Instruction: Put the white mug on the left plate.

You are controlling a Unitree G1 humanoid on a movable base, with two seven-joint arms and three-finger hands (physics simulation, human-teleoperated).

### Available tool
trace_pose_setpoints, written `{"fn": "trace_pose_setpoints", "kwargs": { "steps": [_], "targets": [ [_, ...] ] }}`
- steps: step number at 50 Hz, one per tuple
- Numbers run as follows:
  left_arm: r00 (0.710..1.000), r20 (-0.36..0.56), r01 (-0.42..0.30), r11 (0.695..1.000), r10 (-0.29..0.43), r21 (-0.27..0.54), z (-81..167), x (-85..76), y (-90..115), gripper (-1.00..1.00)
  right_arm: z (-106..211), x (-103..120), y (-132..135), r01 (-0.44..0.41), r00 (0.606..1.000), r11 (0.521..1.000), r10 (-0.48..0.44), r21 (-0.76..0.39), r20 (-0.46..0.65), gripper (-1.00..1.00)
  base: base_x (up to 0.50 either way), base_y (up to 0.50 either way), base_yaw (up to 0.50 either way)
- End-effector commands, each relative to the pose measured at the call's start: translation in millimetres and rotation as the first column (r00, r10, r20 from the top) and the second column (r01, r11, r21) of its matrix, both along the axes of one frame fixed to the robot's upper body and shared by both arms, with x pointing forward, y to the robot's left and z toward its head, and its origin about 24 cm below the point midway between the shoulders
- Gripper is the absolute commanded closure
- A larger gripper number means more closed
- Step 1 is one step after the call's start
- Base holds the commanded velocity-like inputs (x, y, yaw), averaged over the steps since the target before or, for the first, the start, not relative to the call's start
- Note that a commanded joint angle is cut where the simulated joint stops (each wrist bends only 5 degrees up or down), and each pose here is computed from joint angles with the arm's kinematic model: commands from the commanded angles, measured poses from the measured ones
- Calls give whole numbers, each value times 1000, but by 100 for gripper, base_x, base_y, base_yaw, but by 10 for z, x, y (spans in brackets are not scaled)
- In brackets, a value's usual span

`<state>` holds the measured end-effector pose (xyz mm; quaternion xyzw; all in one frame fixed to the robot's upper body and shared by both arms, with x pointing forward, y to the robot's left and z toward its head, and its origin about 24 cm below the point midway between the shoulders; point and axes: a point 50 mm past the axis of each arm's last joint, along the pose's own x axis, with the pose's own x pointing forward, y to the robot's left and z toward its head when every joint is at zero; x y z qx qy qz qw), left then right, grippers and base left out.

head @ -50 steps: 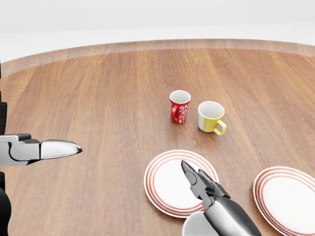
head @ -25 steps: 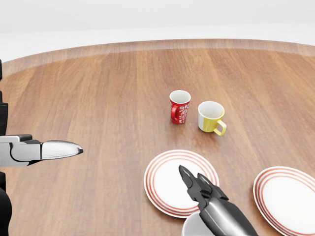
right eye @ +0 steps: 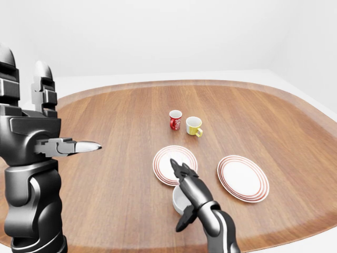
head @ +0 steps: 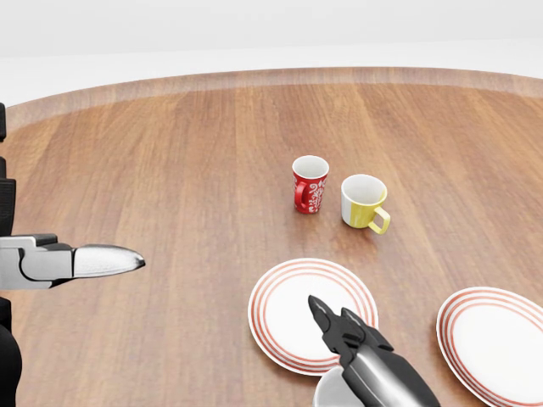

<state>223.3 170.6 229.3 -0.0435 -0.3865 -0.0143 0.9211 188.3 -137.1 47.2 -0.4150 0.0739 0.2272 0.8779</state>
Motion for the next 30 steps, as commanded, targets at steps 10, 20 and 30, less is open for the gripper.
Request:
{"fn": "trace_pose_setpoints", "kwargs": {
  "steps": [10, 20, 30],
  "targets": [
    [1000, -3, 4, 1000, -4, 3, -9, -2, -14, -100, -78, 14, -57, 0, 1000, 998, -1, -58, -29, -100, 0, 0, 0],
    [1000, -5, 4, 1000, -4, 3, -13, 0, -17, -100, -114, 34, -73, -3, 999, 997, 0, -76, -37, -100, 0, 0, 0],
    [1000, 3, 6, 1000, -6, 3, 2, -12, -20, -100, -121, 67, -104, 9, 1000, 993, -11, -122, -17, -100, 0, 0, 0]
  ]
}}
